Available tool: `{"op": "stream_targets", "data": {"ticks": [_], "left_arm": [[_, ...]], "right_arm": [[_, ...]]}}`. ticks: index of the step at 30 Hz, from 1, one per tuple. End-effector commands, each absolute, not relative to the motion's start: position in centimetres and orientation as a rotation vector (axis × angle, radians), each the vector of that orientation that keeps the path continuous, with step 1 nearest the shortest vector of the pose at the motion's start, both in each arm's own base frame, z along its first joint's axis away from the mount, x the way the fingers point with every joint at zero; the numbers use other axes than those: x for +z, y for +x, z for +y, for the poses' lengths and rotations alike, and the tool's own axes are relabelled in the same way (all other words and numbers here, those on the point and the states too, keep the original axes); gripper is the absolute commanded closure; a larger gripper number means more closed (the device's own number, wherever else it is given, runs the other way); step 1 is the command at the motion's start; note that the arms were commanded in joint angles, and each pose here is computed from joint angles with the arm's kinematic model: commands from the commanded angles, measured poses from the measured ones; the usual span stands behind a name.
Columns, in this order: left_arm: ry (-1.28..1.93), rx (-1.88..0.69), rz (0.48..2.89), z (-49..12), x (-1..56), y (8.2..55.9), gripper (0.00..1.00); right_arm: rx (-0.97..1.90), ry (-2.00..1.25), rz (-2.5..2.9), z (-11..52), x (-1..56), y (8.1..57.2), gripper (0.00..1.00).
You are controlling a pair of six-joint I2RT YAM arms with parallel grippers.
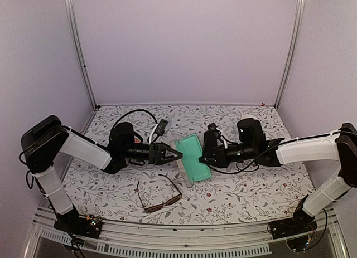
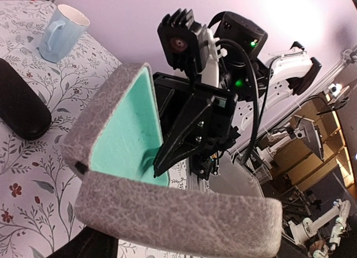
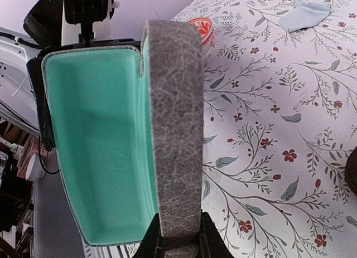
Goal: Organize the sunglasses
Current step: Place the opened sunglasses case at the center of the board.
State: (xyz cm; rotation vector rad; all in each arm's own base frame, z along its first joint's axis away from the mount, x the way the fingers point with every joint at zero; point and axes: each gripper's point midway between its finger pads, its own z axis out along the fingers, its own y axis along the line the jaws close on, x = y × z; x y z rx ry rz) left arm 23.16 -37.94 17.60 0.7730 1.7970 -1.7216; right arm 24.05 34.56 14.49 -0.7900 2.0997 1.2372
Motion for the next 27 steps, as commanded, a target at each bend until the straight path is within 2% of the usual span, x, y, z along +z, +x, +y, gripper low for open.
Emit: {"op": "stream_targets", "data": {"ticks": [1, 3, 6, 8, 14, 20, 27], "left_arm": [[0.786, -1.725, 1.731, -38.1, 18.3, 23.0, 0.7], [0.776, -1.72, 1.742, -38.0, 18.0, 23.1, 0.59], [0.769, -1.72, 1.774, -38.0, 17.3, 23.1, 0.37], [0.769, -1.721, 1.783, -37.9, 17.0, 23.0, 0.26], [0.749, -1.703, 1.815, -37.4, 16.0, 22.9, 0.05], [0.699, -1.636, 1.846, -36.3, 15.5, 23.7, 0.02], [0.646, -1.375, 1.959, -34.4, 14.5, 25.9, 0.02]], "right_arm": [[1.13, -0.751, 2.112, 33.2, 15.9, 25.4, 0.97], [1.079, -0.738, 2.131, 32.4, 16.0, 25.9, 1.0], [1.017, -0.728, 2.162, 31.2, 16.0, 26.5, 1.0], [0.973, -0.724, 2.173, 30.5, 16.1, 26.9, 1.0], [0.84, -0.752, 2.191, 29.0, 16.7, 27.7, 1.0], [0.658, -0.757, 2.246, 27.2, 16.1, 29.0, 1.0], [0.407, -0.859, 2.346, 25.6, 14.7, 30.3, 0.99]]}}
